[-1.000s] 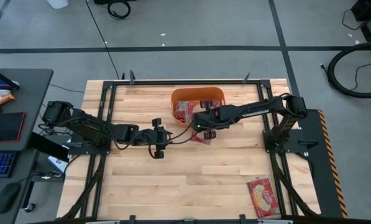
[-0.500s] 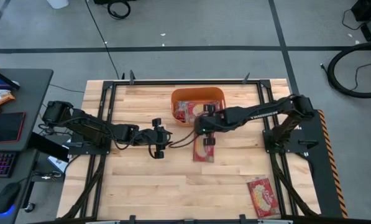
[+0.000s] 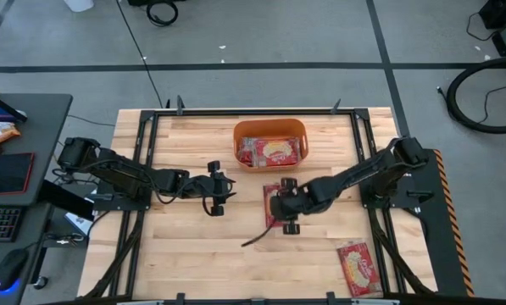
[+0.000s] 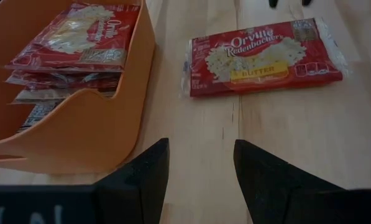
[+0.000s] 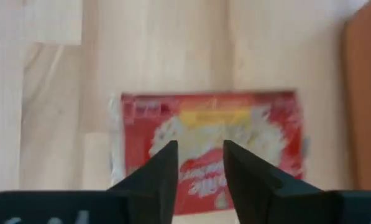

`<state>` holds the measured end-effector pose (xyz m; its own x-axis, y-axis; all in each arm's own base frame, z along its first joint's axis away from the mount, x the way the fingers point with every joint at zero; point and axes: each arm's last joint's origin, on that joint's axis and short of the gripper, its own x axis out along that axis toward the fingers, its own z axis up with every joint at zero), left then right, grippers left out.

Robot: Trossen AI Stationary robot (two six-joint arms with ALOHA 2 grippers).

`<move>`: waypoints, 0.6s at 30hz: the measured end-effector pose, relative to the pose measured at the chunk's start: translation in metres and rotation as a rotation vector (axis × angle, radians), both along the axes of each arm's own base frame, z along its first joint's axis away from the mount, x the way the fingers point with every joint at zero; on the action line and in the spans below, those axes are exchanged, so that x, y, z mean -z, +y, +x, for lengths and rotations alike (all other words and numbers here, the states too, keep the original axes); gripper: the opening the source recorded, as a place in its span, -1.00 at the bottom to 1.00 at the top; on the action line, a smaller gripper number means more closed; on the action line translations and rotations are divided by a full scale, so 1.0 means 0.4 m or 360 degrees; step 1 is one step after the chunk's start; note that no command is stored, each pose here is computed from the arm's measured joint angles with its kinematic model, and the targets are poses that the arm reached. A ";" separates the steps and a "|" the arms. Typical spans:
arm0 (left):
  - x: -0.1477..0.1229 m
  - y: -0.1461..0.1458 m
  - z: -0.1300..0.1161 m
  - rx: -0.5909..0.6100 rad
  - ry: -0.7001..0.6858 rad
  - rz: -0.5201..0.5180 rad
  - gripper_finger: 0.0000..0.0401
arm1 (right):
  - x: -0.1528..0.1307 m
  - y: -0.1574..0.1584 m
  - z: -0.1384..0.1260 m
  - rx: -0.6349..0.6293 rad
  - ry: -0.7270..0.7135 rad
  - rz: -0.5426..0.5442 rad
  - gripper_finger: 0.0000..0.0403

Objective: Sort popcorn bags into baskets
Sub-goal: Put the top red popcorn bag into the orange bin

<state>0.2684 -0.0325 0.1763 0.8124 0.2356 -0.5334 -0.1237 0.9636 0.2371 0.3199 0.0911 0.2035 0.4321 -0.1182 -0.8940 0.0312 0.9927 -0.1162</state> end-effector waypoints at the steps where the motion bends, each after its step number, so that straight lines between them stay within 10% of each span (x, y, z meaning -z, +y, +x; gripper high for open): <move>1: -0.001 0.000 0.001 0.0000 -0.0007 -0.0001 -0.08 | 0.014 0.007 -0.007 0.0011 0.0018 0.0007 -0.30; 18: -0.003 0.000 0.002 0.0001 -0.0023 -0.0003 -0.08 | 0.162 0.053 -0.060 -0.0128 0.0112 -0.0056 -0.05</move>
